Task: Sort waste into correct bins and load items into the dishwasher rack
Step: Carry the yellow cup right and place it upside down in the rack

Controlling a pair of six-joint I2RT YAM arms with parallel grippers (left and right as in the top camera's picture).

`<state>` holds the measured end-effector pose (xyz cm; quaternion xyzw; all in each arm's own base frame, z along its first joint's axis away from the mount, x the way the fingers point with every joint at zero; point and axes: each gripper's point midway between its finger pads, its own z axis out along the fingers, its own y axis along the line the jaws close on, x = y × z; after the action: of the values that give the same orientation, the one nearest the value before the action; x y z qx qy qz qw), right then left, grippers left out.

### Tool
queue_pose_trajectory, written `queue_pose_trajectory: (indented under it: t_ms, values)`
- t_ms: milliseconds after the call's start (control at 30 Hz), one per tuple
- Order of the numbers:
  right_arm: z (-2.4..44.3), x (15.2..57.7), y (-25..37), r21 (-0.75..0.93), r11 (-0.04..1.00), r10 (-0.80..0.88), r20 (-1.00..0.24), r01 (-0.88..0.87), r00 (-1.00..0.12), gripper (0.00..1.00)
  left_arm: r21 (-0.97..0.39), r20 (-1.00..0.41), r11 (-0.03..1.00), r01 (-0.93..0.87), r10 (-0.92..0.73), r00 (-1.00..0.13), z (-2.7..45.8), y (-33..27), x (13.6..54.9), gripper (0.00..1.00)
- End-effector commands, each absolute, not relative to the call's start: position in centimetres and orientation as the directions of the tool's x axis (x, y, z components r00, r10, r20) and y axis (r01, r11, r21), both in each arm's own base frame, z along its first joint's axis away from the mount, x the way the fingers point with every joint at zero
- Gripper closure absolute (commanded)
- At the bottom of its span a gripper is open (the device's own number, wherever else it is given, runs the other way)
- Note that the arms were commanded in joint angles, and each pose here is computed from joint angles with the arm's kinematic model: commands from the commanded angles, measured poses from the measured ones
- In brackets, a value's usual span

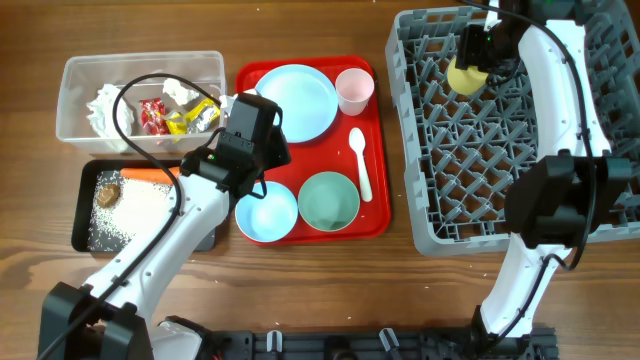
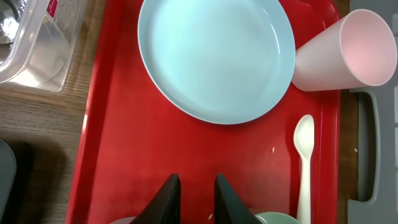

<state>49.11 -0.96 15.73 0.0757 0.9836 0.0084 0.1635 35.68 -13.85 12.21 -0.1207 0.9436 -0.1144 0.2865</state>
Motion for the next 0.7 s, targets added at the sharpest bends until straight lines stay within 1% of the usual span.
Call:
queue_pose_trajectory:
  t_ms: [0, 100, 367, 567, 600, 633, 667]
  values:
    - [14.6, 49.1, -1.4, 0.021, 0.988, 0.151, -0.303, 0.151, -0.941, 0.96, -0.275, -0.54, 0.949, -0.153, -0.284, -0.792, 13.0, -13.6, 35.8, 0.82]
    - [13.0, 49.1, -1.4, 0.02, 0.988, 0.149, -0.296, 0.15, -0.943, 0.96, -0.275, -0.54, 0.949, -0.153, -0.284, -0.792, 13.0, -13.6, 35.8, 0.81]
    - [10.6, 49.1, -1.4, 0.018, 0.988, 0.15, -0.285, 0.151, -0.947, 0.96, -0.275, -0.54, 0.949, -0.152, -0.284, -0.792, 13.0, -13.6, 35.8, 0.81]
    - [9.0, 49.0, -1.4, 0.018, 0.988, 0.15, -0.281, 0.151, -0.948, 0.94, -0.275, -0.541, 0.949, -0.152, -0.284, -0.792, 13.0, -13.6, 35.8, 0.78]
    - [8.8, 49.0, -1.4, 0.018, 0.988, 0.15, -0.283, 0.151, -0.947, 0.92, -0.275, -0.541, 0.949, -0.152, -0.284, -0.792, 13.0, -13.6, 35.8, 0.78]
    - [8.6, 49.1, -1.4, 0.018, 0.988, 0.15, -0.286, 0.151, -0.947, 0.82, -0.275, -0.541, 0.949, -0.152, -0.284, -0.792, 13.0, -13.6, 35.8, 0.78]
    - [8.6, 49.2, -1.4, 0.018, 0.989, 0.148, -0.289, 0.149, -0.946, 0.7, -0.276, -0.541, 0.949, -0.152, -0.284, -0.791, 13.1, -13.6, 35.8, 0.78]
